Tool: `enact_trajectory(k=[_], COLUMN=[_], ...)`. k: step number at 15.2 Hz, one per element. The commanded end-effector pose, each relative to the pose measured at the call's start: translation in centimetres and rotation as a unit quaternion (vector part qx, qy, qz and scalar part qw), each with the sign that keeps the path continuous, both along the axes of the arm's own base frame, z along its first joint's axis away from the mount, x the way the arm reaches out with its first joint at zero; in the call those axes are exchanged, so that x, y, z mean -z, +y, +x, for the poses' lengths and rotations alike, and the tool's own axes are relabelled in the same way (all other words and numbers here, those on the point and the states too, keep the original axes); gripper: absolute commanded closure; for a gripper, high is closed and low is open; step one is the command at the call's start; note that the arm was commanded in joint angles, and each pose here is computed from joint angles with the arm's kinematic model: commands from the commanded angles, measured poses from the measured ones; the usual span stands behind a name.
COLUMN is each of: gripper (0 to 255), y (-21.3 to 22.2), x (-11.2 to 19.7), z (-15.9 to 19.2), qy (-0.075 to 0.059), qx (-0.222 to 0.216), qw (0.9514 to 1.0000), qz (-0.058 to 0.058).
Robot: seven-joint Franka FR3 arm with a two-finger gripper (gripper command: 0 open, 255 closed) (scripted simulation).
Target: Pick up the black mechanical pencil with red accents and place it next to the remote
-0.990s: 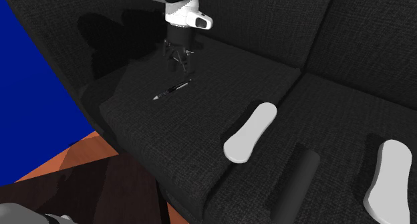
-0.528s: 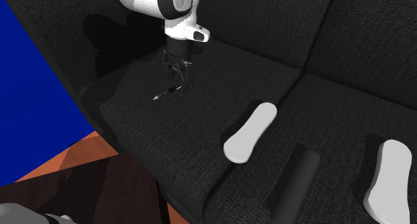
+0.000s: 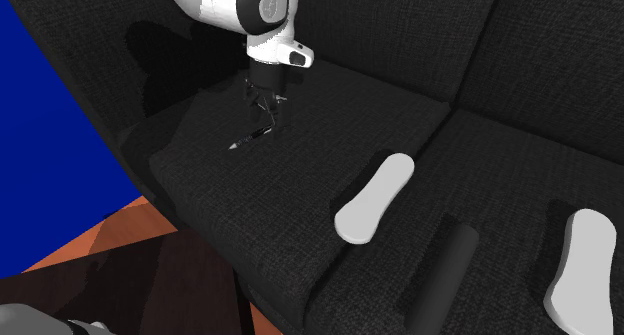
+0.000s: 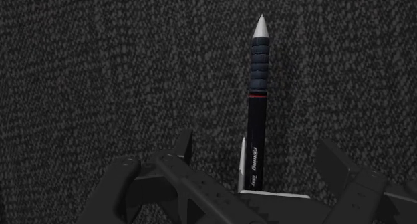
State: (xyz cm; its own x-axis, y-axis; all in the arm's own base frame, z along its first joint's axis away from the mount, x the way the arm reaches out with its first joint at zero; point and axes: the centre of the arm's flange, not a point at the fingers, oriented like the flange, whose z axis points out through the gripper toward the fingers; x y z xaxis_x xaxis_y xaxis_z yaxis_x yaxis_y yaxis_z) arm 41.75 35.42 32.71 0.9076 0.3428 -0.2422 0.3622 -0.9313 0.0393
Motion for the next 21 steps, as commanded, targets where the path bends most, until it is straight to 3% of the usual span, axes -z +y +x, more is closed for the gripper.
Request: enact_trajectory(k=[1, 10, 21], gripper=[255, 255, 255], y=[0.0, 0.0, 0.0], x=[0.0, 0.0, -5.8], z=[0.0, 0.0, 0.0], qy=[0.0, 0.0, 0.0], qx=[0.0, 0.0, 0.0], qw=[1.0, 1.0, 1.0], qz=[0.0, 0.0, 0.0])
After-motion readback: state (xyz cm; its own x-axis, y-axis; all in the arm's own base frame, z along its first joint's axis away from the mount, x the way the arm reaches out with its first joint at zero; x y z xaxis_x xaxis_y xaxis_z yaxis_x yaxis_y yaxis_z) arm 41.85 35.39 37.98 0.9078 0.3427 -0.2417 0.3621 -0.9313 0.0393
